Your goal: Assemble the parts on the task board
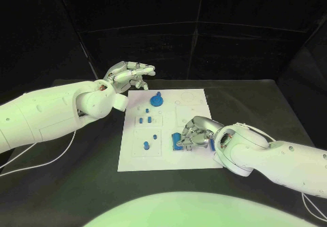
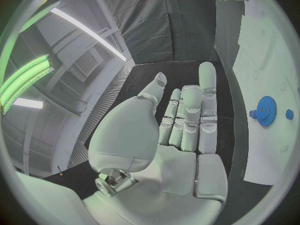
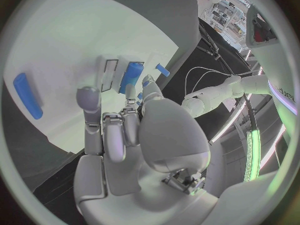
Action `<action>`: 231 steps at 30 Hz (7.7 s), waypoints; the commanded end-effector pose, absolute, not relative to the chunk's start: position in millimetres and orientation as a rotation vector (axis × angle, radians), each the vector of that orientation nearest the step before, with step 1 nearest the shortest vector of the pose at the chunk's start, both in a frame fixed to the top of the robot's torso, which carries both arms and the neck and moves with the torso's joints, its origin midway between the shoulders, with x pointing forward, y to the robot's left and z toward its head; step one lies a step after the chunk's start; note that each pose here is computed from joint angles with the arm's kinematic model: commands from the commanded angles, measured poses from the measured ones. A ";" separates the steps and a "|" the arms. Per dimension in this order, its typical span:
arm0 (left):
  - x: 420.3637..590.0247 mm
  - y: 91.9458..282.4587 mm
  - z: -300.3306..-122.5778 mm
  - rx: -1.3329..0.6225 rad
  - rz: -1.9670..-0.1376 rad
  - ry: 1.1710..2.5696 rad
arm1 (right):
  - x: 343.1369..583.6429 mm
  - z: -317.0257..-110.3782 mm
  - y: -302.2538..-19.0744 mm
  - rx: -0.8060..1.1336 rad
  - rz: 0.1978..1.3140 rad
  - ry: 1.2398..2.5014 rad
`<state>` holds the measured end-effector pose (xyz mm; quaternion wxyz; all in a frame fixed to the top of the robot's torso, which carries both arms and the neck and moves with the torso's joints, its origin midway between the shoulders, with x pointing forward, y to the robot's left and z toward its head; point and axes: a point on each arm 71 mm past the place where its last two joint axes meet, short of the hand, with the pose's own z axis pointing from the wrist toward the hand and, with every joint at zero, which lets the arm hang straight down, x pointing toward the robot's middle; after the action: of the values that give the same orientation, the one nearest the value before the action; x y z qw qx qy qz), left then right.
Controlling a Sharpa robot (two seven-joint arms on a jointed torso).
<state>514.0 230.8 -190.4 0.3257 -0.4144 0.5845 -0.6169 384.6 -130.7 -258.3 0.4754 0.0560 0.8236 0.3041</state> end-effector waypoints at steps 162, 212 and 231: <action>510.2 234.9 -191.8 -1.084 -1.615 1.553 | 373.7 -280.9 -157.0 0.378 0.614 2.086; 511.0 234.7 -192.2 -1.085 -1.614 1.558 | 371.8 -278.1 -155.9 0.307 0.649 2.077; 511.5 234.1 -192.8 -1.076 -1.611 1.566 | 367.7 -279.4 -163.7 0.267 0.641 2.129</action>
<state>511.6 235.4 -194.0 0.3228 -0.4154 0.5938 -0.6088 367.9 -164.7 -279.2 0.4408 0.1141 0.8527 0.2560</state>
